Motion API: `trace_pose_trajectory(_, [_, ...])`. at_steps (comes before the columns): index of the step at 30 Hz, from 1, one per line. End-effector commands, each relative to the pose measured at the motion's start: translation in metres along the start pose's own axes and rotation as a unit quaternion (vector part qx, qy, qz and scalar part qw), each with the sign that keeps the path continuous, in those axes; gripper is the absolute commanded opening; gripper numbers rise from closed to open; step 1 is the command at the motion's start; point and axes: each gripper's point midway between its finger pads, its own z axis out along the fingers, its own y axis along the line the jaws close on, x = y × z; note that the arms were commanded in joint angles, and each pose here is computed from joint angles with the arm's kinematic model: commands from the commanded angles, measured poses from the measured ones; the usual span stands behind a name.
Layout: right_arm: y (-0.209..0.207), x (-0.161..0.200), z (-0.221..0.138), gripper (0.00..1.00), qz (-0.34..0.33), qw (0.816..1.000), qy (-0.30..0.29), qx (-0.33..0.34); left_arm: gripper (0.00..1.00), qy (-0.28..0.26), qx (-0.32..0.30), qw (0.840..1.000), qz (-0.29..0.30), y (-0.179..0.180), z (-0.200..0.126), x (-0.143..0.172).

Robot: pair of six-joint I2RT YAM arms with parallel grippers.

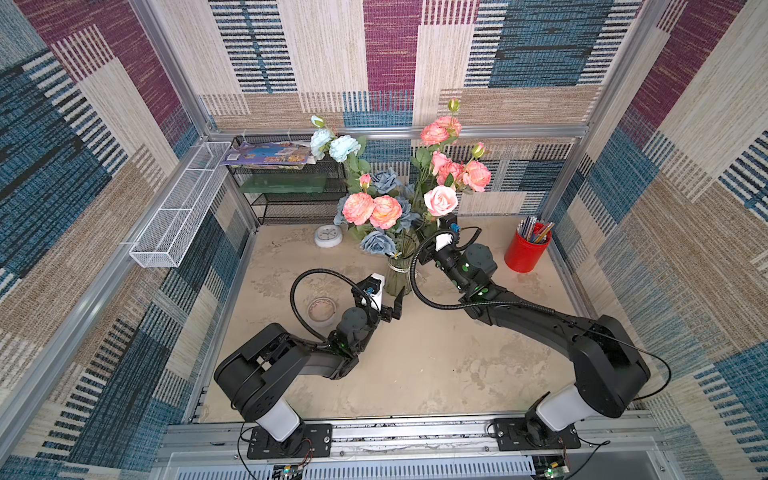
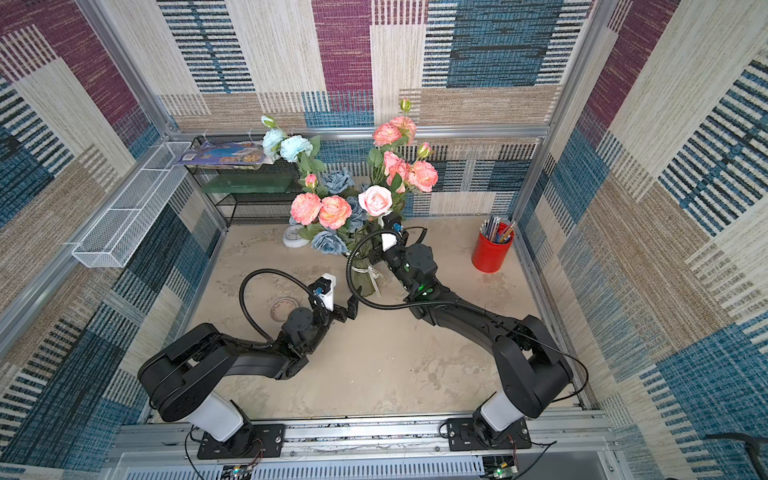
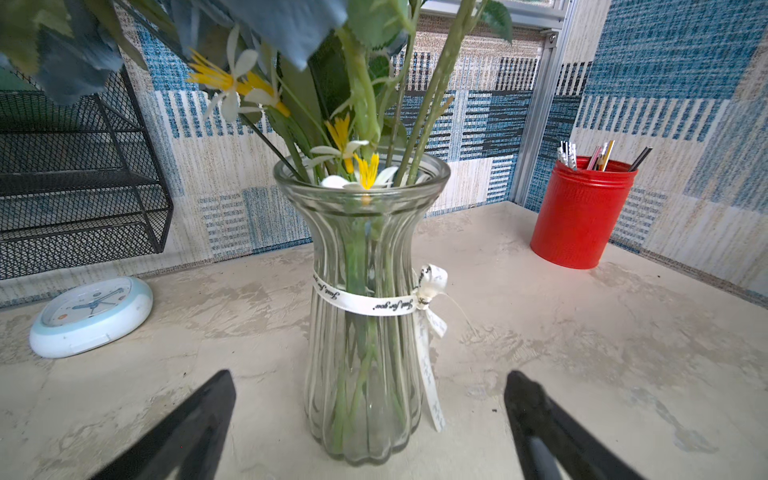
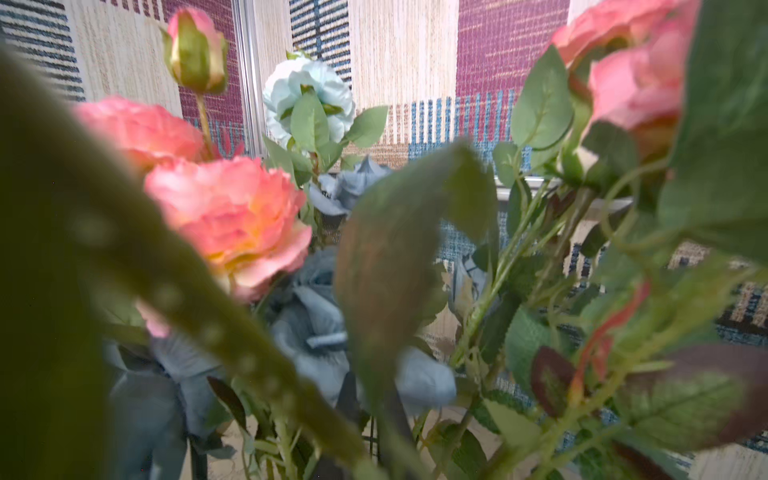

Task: Pick out pink flowers from the vase
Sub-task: Pick up the flower from the vase.

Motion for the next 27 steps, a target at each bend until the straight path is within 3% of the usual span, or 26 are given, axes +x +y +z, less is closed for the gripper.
trace_pose_trajectory(1, [0.0,-0.024,-0.003,0.05,-0.009,1.0,-0.017,0.004,0.99,-0.009,-0.001,1.0,-0.012,0.0,0.0,-0.005])
trace_pose_trajectory(19, [-0.004,-0.15,-0.069,0.07,-0.014,0.997,-0.064,0.04,1.0,-0.012,0.008,1.0,-0.024,-0.004,0.003,-0.009])
trace_pose_trajectory(27, [-0.036,-0.154,-0.09,0.06,0.0,0.992,0.023,0.124,1.0,-0.011,0.008,1.0,-0.022,-0.003,0.003,-0.009])
